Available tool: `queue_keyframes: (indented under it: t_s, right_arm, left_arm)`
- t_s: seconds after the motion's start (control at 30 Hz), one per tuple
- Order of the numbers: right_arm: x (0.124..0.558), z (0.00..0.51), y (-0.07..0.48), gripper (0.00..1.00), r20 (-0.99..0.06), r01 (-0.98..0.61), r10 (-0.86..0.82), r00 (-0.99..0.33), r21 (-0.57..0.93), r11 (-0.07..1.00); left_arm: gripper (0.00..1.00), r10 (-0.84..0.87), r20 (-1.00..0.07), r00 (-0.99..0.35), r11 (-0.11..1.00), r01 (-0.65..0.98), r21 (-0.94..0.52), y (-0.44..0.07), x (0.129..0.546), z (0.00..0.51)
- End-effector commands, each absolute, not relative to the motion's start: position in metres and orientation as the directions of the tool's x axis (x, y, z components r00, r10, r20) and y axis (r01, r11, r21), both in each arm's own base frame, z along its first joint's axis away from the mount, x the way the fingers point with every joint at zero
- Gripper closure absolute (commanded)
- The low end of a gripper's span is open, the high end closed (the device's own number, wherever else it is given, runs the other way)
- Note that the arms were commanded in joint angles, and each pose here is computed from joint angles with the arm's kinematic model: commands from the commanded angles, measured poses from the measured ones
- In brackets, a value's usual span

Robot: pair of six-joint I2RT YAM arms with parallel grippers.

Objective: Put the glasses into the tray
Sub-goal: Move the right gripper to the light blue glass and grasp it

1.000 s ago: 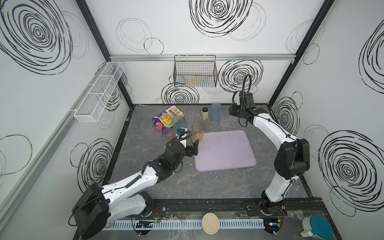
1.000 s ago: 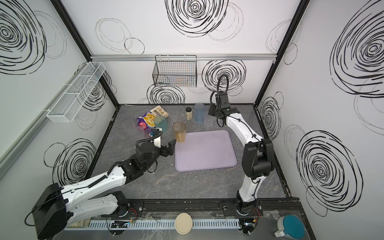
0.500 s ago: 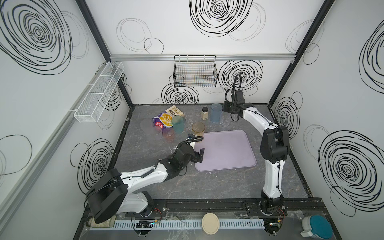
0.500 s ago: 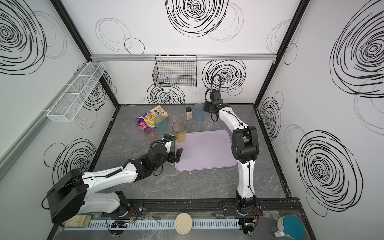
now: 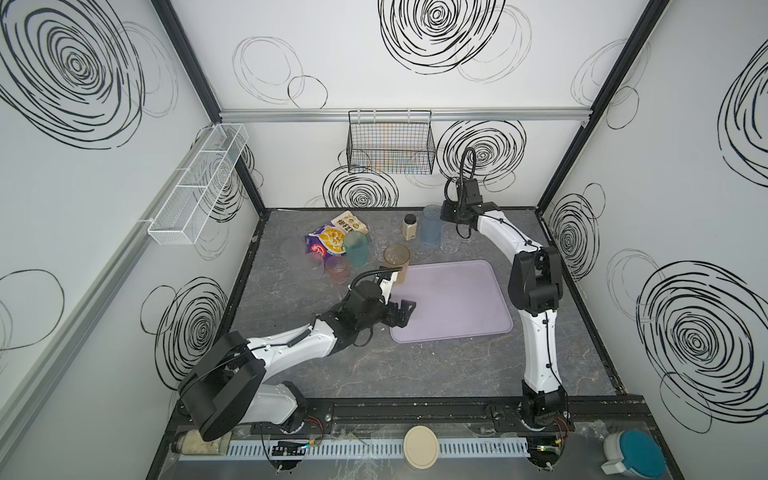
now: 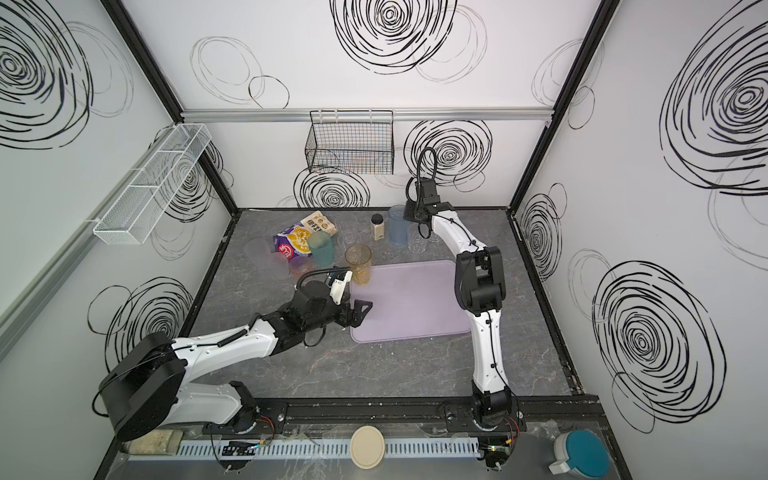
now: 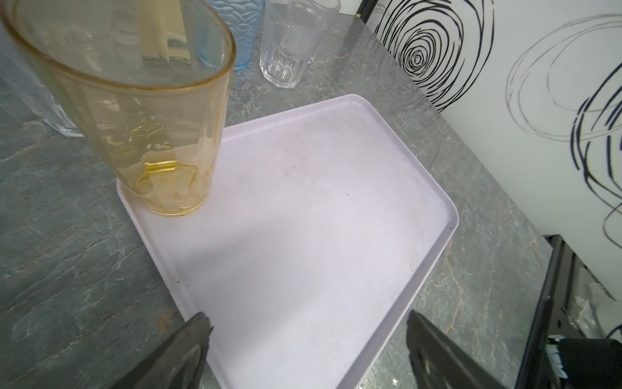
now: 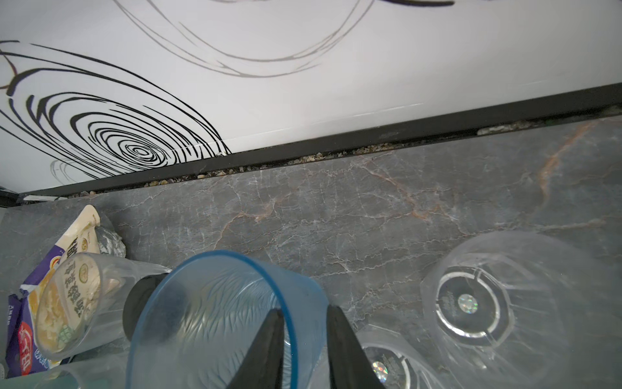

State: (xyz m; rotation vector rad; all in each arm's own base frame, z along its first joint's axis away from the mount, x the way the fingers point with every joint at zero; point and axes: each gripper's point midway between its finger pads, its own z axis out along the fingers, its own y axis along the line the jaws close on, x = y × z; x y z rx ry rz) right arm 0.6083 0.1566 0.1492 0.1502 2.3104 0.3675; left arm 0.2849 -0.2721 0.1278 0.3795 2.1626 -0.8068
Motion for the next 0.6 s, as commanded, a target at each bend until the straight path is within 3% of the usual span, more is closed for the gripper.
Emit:
queue_keyframes:
  t_s: [0.0, 0.23, 0.57]
  right_arm:
    - [0.609, 0.149, 0.158, 0.78, -0.694, 0.001, 0.194, -0.693, 0.268, 0.963]
    - [0.607, 0.167, 0.159, 0.91, -0.729, 0.001, 0.163, -0.664, 0.217, 0.976]
    - [0.587, 0.228, 0.168, 0.95, -0.778, -0.028, 0.143, -0.612, 0.203, 0.979]
  left_arm:
    - [0.06, -0.022, -0.749, -0.662, 0.7, 0.525, -0.484, -0.282, 0.285, 0.141]
    - [0.06, -0.021, -0.752, -0.659, 0.731, 0.503, -0.462, -0.275, 0.288, 0.143]
    - [0.06, -0.08, -0.786, -0.613, 0.759, 0.474, -0.447, -0.253, 0.293, 0.164]
